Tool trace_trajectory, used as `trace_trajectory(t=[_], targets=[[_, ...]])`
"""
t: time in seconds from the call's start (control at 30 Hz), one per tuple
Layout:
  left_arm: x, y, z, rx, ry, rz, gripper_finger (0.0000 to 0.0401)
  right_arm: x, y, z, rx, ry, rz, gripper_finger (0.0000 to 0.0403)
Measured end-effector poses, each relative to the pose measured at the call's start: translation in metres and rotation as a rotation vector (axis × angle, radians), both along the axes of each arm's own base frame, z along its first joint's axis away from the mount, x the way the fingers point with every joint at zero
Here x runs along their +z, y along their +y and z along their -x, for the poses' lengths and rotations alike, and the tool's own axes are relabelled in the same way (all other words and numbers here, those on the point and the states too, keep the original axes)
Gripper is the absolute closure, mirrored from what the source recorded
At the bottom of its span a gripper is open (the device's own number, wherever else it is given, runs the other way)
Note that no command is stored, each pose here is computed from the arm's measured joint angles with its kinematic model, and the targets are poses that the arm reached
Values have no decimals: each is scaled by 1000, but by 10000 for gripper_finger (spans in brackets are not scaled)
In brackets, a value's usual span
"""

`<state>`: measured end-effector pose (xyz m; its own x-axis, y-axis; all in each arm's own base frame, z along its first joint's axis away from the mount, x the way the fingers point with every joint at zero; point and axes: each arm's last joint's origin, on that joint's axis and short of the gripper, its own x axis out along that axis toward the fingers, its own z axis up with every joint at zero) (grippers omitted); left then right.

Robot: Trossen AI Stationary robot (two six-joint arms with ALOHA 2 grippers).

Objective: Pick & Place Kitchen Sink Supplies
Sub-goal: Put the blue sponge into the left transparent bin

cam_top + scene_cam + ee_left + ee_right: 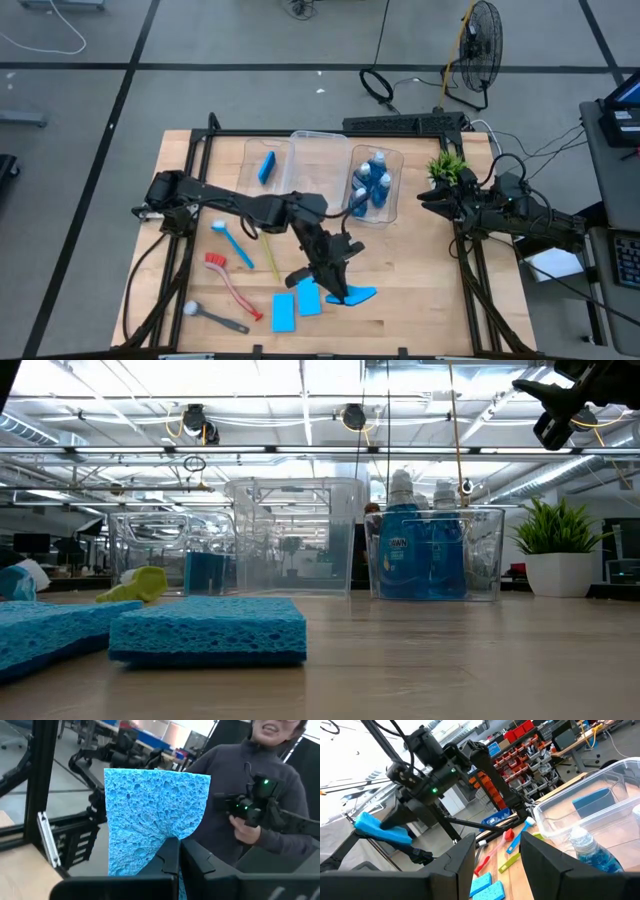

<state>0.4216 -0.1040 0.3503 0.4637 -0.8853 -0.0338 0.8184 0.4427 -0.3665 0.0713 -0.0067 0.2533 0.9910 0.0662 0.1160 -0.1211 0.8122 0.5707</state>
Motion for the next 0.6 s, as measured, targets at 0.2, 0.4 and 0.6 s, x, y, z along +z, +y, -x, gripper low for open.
trace_trajectory(t=[0.2, 0.4, 0.6], targets=[[-1, 0, 0, 20, 19, 2, 400, 0, 0, 0, 0, 0, 0, 261], [-23, 11, -5, 345, 273, -70, 400, 0, 0, 0, 0, 0, 0, 261], [-38, 22, 3, 622, 518, -150, 400, 0, 0, 0, 0, 0, 0, 261]])
